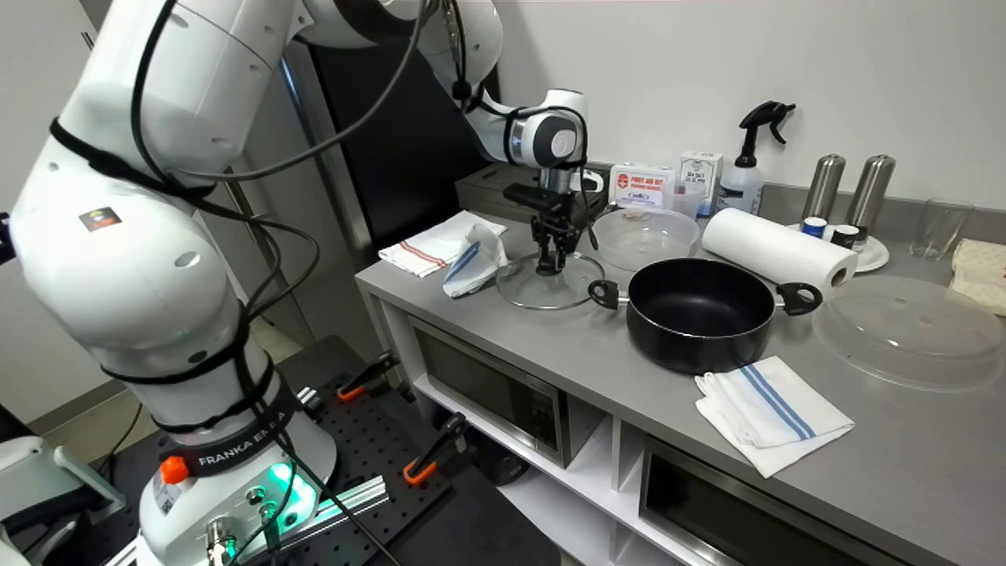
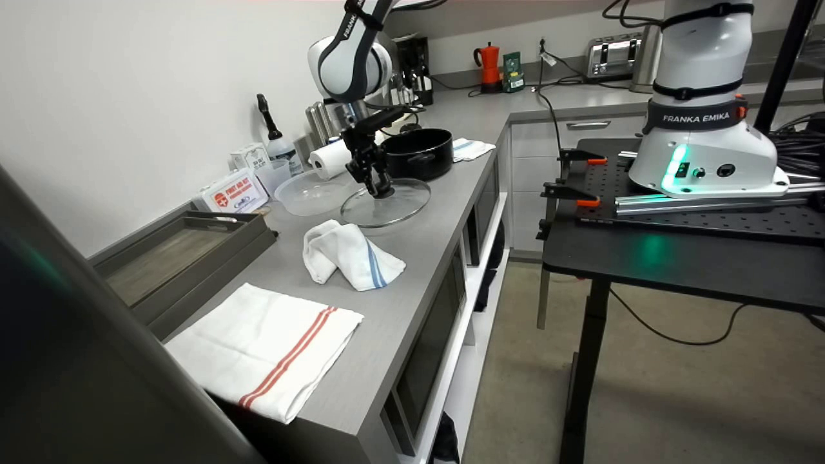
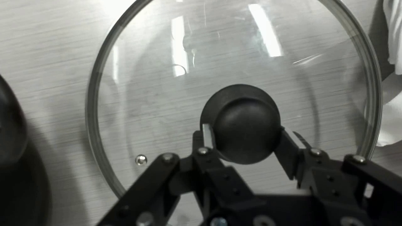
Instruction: Remove the glass lid from the black pot
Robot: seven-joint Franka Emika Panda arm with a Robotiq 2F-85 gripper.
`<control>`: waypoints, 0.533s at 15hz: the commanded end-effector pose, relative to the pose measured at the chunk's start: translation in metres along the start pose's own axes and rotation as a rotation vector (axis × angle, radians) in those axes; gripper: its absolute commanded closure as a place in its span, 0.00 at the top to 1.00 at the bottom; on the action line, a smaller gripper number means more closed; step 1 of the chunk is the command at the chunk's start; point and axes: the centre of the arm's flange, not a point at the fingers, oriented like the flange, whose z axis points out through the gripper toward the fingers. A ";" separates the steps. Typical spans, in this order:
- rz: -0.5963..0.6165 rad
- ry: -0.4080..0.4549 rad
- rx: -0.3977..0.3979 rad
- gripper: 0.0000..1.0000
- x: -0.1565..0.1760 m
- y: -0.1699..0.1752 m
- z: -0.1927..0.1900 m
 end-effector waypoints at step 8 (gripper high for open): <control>0.018 0.057 0.049 0.25 0.026 0.013 0.029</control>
